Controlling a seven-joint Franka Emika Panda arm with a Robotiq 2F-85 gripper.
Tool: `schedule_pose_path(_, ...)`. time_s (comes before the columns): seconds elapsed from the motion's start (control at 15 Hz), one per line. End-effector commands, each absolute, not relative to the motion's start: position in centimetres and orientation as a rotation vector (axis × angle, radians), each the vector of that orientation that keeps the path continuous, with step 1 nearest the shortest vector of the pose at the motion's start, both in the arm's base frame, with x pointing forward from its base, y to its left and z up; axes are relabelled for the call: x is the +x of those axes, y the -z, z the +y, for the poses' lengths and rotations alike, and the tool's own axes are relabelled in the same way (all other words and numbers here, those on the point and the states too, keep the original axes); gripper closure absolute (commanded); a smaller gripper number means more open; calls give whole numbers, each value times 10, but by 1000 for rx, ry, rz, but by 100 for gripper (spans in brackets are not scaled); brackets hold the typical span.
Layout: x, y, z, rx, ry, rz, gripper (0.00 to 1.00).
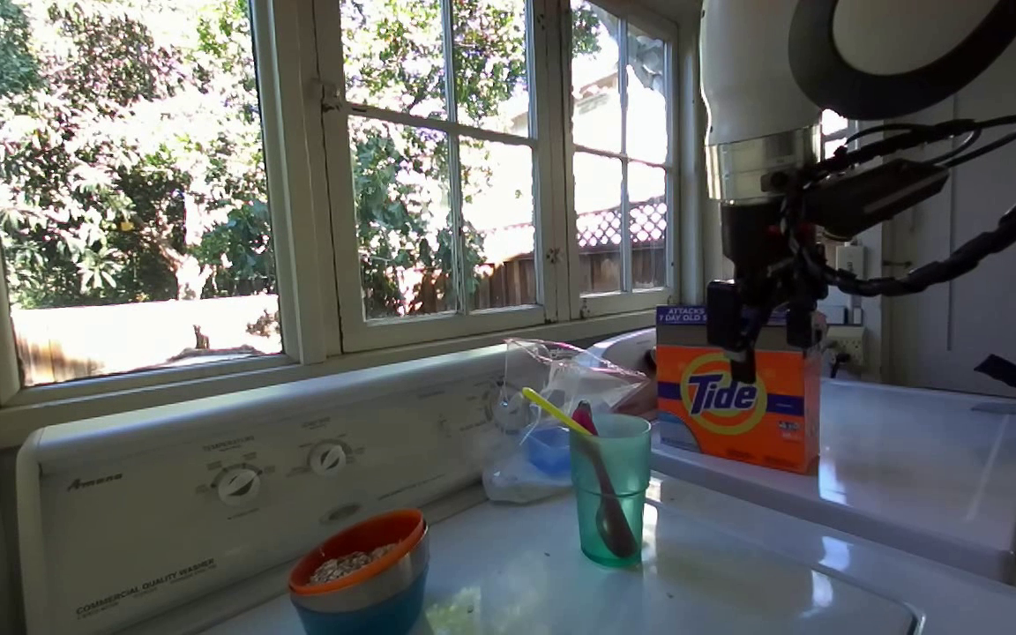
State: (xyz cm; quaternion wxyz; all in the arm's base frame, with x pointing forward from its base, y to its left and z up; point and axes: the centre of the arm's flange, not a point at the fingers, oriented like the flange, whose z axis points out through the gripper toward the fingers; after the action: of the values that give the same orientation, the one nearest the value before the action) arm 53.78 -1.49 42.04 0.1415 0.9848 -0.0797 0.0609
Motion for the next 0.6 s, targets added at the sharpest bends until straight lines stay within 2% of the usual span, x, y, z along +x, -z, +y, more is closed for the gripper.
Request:
schedule_pose_path(0.0, 553, -419, -39, 2673, -235, -303, 0)
schedule_pose_path(0.53, 611, -430, -141, 2427, -230, -331, 0)
